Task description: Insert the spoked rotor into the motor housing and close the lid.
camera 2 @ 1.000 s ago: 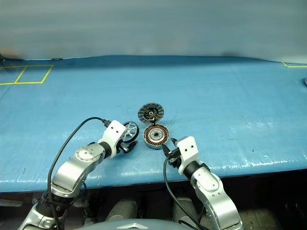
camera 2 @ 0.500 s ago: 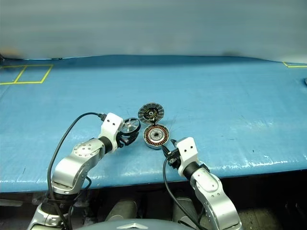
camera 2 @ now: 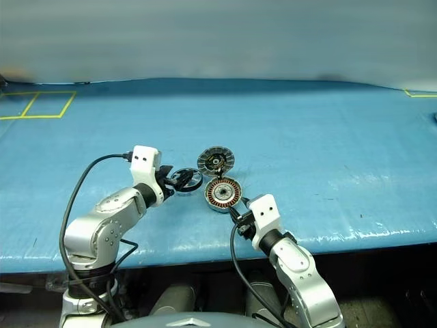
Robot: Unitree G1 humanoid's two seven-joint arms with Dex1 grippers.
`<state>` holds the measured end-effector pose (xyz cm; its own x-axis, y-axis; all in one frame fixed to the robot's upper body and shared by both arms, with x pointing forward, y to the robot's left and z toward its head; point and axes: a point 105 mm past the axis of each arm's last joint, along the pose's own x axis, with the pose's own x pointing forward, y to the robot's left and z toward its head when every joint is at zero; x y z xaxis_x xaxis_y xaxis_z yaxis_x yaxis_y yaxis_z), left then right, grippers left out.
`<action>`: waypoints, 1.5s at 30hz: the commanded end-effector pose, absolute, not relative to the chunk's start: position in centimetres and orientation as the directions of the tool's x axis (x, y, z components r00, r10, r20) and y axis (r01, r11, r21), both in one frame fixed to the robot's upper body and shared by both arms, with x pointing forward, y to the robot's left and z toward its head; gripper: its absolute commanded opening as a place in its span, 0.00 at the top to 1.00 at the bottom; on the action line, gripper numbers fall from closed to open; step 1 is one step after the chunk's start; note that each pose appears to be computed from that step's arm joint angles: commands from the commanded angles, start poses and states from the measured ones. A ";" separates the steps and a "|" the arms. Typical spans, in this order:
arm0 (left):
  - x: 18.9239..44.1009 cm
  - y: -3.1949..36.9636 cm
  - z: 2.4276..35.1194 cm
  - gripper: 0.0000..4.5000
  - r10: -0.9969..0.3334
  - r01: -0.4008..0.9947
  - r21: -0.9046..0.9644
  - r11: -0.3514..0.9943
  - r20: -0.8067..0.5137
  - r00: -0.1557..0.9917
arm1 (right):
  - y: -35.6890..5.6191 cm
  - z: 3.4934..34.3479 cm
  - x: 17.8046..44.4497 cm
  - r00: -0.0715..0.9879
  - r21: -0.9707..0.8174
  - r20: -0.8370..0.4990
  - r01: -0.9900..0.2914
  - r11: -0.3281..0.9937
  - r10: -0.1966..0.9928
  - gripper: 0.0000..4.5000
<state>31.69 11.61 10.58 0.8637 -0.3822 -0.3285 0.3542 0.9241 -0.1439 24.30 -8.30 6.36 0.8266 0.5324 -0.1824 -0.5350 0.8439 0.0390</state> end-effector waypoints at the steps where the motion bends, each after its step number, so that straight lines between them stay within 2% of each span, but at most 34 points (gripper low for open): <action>1: 32.4 10.1 11.4 0.17 -0.425 0.429 -0.057 0.902 -0.305 0.853 | -8.0 7.1 24.4 0.827 0.032 -0.153 -0.543 0.839 0.541 0.53; 9: 34.2 11.0 10.3 0.17 -0.436 0.517 0.185 0.836 -0.348 0.830 | -8.2 7.1 24.3 0.837 0.033 -0.154 -0.526 0.850 0.525 0.53; 15: 34.8 12.0 9.9 0.17 -0.495 0.576 0.171 0.800 -0.357 0.793 | -8.1 7.1 24.4 0.840 0.032 -0.154 -0.522 0.852 0.520 0.53; 20: 34.5 12.3 8.9 0.17 -0.573 0.676 0.161 0.719 -0.413 0.708 | -8.1 7.1 24.5 0.839 0.029 -0.156 -0.524 0.851 0.521 0.53; 29: 34.4 12.5 8.4 0.17 -0.590 0.731 0.199 0.653 -0.471 0.655 | -8.2 7.1 24.5 0.844 0.027 -0.154 -0.516 0.856 0.513 0.53; 34: 34.2 12.4 8.4 0.17 -0.583 0.748 0.259 0.611 -0.493 0.646 | -8.2 7.1 24.5 0.844 0.025 -0.157 -0.515 0.857 0.512 0.53; 45: 34.2 14.0 8.4 0.17 -0.496 0.723 0.307 0.618 -0.561 0.662 | -8.2 7.1 24.6 0.844 0.021 -0.155 -0.517 0.855 0.514 0.53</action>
